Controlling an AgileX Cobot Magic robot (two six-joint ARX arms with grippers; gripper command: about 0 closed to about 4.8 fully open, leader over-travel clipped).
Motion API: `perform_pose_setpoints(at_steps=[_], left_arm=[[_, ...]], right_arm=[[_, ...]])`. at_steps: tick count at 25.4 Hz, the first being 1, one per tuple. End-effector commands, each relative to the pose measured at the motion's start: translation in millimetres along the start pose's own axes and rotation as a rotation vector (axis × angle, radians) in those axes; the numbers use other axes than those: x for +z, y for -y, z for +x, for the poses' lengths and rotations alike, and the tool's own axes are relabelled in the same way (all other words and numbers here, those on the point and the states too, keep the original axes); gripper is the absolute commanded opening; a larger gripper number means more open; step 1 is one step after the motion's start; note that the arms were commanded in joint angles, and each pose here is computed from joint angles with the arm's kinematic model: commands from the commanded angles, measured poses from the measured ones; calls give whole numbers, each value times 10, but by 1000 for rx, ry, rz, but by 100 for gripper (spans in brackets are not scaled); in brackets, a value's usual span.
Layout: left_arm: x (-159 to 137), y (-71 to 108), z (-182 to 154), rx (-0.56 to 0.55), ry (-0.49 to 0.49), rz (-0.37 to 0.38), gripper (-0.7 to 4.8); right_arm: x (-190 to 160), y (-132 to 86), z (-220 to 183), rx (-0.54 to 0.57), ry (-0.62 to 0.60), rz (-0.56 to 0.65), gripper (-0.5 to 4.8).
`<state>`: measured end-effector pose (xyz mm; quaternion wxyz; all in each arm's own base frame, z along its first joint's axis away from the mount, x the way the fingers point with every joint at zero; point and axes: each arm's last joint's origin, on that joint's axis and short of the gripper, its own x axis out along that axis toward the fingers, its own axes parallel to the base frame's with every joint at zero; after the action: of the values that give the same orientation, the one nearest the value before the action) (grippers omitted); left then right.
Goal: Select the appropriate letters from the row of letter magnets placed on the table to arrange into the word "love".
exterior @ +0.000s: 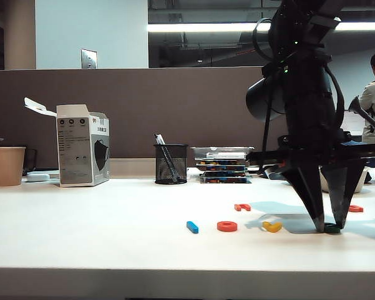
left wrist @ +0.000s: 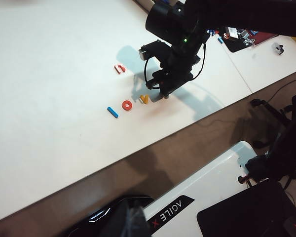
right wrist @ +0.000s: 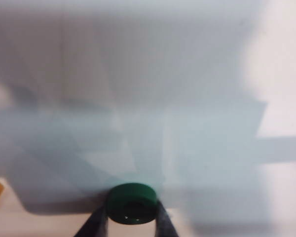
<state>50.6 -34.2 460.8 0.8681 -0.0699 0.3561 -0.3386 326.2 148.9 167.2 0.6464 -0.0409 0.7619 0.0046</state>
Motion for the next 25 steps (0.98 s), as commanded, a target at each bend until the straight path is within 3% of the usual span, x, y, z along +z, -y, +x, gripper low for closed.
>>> perform_pose_setpoints(at_steps=[1, 15, 25], left_arm=[[-3, 6, -12, -5, 2, 9, -6], [-3, 6, -12, -5, 2, 9, -6], [-3, 6, -12, -5, 2, 9, -6]], right_arm=[[142, -71, 133, 49, 91, 8, 95], [151, -93, 123, 112, 89, 4, 95], [113, -79, 112, 102, 58, -1, 151]])
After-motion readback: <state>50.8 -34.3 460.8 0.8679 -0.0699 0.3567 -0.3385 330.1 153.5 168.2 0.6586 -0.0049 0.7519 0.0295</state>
